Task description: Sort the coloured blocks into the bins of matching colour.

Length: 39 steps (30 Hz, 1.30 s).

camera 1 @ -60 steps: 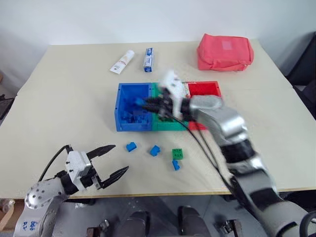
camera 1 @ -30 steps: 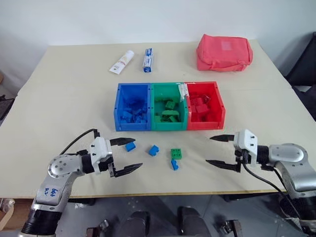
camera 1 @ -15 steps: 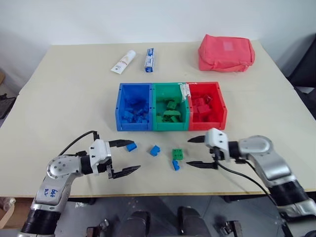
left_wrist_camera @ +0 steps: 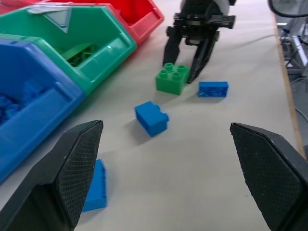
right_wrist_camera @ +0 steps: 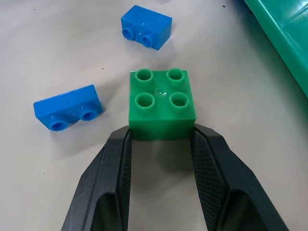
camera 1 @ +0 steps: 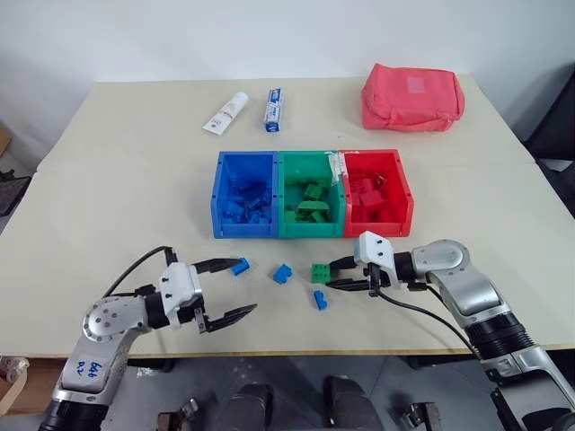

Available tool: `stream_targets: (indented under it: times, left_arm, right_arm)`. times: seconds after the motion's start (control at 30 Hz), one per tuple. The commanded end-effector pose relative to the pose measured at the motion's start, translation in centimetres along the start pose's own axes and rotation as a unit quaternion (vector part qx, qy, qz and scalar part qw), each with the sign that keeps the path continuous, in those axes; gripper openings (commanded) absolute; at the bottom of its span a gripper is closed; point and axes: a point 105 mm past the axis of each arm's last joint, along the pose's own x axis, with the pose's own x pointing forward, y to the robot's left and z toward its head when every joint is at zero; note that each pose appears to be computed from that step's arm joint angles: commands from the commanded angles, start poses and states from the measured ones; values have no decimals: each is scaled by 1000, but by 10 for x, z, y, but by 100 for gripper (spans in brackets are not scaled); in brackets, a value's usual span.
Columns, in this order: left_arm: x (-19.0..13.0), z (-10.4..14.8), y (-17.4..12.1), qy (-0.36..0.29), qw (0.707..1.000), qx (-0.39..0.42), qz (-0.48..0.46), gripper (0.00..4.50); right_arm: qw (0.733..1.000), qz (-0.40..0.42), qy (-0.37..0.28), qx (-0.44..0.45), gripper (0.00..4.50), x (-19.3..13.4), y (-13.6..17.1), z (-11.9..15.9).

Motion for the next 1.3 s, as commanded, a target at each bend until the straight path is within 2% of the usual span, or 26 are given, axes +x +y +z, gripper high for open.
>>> stream_targets:
  times: [0.03, 0.13, 0.27, 0.33, 0.43, 0.47, 0.53, 0.7, 0.9, 1.03, 1.17, 1.3]
  left_arm:
    - [-2, 10, 3, -16, 1000, 11, 13, 450]
    - [-4, 13, 8, -26, 999, 3, 35, 450]
    - [-11, 21, 25, -56, 994, -17, 97, 450]
    - [-15, 22, 29, -63, 991, -28, 115, 450]
    - [-17, 20, 28, -59, 991, -31, 118, 450]
    - [-18, 20, 28, -58, 991, -30, 118, 450]
    - [-19, 20, 27, -56, 991, -29, 118, 450]
    - [-22, 20, 25, -48, 992, -26, 111, 450]
    - [-15, 16, 22, -34, 997, -7, 63, 450]
    - [-6, 14, 16, -32, 999, -15, 13, 450]
    - [1, 5, 7, -11, 998, -18, -53, 450]
    - [5, 3, 8, -4, 996, -3, -86, 450]
  right_arm:
    - [998, -37, -46, -19, 139, -12, -15, 30]
    - [995, -62, -82, -17, 139, -17, -26, 53]
    - [980, -156, -127, 8, 139, -20, -65, 90]
    - [966, -216, -136, 34, 139, -21, -90, 99]
    - [959, -243, -143, 38, 139, -21, -104, 102]
    - [958, -248, -142, 37, 211, -22, -106, 102]
    - [957, -249, -146, 27, 278, -24, -106, 104]
    - [962, -224, -153, 9, 448, -38, -92, 102]
    - [978, -147, -142, -36, 448, -82, -36, 66]
    - [991, -105, -83, 19, 448, -109, -2, 31]
    - [994, -100, -35, 21, 448, -119, 15, 10]
    - [994, -107, -16, 33, 448, -113, 22, 1]
